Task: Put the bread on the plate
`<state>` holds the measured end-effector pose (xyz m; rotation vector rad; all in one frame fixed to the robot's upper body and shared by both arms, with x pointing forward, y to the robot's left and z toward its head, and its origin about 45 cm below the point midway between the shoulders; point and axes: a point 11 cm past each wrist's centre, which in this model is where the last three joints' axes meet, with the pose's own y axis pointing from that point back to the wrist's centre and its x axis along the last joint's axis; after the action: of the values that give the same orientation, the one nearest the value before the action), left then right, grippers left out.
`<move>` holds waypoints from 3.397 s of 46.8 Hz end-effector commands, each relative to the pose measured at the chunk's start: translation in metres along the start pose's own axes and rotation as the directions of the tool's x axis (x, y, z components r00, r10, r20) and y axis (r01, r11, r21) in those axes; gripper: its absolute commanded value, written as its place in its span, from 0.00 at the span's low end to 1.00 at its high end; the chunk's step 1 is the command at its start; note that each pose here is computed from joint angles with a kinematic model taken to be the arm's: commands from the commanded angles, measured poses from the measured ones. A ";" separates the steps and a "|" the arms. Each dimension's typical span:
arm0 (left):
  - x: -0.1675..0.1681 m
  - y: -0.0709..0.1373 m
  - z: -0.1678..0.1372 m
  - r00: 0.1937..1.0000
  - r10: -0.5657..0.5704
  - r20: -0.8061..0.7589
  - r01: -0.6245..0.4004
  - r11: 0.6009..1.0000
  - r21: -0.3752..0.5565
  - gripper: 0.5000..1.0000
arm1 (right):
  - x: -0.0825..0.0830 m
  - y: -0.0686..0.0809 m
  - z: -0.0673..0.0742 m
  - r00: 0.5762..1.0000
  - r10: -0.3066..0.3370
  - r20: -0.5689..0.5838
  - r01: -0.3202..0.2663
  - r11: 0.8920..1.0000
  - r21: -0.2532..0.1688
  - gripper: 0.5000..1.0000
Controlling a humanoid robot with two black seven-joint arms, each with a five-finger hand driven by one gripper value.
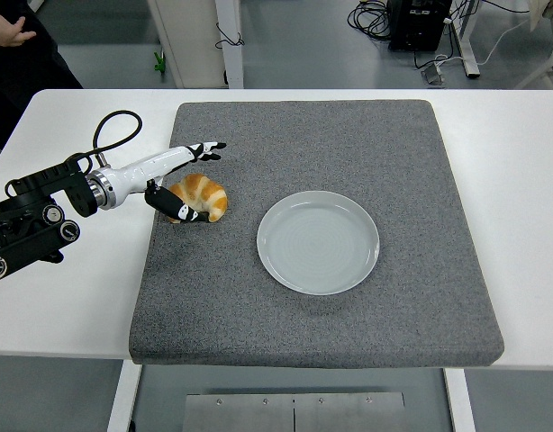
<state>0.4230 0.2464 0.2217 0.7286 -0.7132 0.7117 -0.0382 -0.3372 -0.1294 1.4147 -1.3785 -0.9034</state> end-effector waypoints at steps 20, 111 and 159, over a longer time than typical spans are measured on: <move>0.000 -0.001 0.000 0.995 0.043 0.085 -0.043 0.999 -0.007 0.89 | 0.000 0.000 0.000 1.000 0.000 0.001 0.000 1.000 0.000 1.00; 0.061 -0.012 0.033 0.981 0.159 0.108 -0.151 0.985 -0.077 0.25 | 0.000 0.000 0.000 1.000 0.000 -0.001 0.000 1.000 0.000 1.00; 0.147 -0.017 0.129 0.953 0.244 0.178 -0.194 0.947 -0.258 0.27 | 0.000 0.000 0.000 1.000 0.000 -0.001 0.000 1.000 0.000 1.00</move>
<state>0.4780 0.1933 0.3984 0.5163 -1.0438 0.7655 -0.0380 -0.3372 -0.1294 1.4148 -1.3787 -0.9030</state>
